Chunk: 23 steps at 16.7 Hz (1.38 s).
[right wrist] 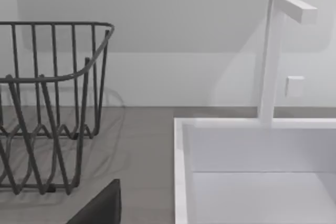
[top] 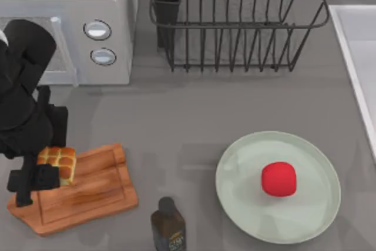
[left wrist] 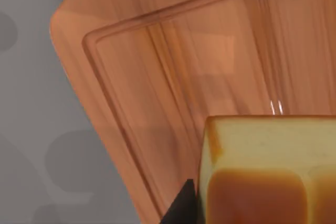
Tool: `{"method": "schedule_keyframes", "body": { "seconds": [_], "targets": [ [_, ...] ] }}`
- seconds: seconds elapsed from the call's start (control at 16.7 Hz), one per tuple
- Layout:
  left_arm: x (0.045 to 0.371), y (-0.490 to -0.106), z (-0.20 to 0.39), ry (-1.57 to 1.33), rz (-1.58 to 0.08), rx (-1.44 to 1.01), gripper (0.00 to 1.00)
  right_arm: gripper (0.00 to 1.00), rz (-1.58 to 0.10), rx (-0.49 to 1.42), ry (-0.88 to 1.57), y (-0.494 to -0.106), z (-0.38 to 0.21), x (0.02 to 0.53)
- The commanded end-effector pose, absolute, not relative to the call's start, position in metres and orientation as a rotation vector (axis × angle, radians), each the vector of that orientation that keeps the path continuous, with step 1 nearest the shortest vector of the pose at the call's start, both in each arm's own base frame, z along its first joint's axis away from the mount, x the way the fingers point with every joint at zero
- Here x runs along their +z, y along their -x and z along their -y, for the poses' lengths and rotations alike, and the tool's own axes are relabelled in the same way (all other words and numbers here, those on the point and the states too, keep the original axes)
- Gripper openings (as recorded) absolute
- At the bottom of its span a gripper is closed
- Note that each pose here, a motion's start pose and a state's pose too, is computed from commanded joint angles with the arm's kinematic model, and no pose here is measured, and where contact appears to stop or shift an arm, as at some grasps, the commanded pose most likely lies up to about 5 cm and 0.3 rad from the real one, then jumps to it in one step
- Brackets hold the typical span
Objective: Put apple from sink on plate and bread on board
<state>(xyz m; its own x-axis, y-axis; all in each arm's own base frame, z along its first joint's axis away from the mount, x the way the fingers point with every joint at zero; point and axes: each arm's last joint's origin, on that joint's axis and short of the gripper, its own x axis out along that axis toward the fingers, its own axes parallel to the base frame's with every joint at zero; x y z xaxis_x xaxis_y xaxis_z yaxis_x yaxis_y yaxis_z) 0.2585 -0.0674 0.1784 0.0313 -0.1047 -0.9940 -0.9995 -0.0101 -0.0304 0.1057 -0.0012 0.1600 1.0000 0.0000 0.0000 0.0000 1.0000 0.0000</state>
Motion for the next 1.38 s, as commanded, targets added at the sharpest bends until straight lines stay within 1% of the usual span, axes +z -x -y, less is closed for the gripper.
{"method": "schedule_keyframes", "body": {
  "seconds": [0.96,1.2,1.38],
  "targets": [
    [0.138,-0.259,0.072,1.308,-1.259,1.138,0.00,1.00,0.000,0.000,0.000,-0.106,0.001,0.160],
    [0.138,-0.259,0.072,1.308,-1.259,1.138,0.00,1.00,0.000,0.000,0.000,-0.106,0.001,0.160],
    [0.138,-0.259,0.072,1.308,-1.259,1.138,0.23,1.00,0.000,0.000,0.000,-0.106,0.001,0.160]
  ]
}}
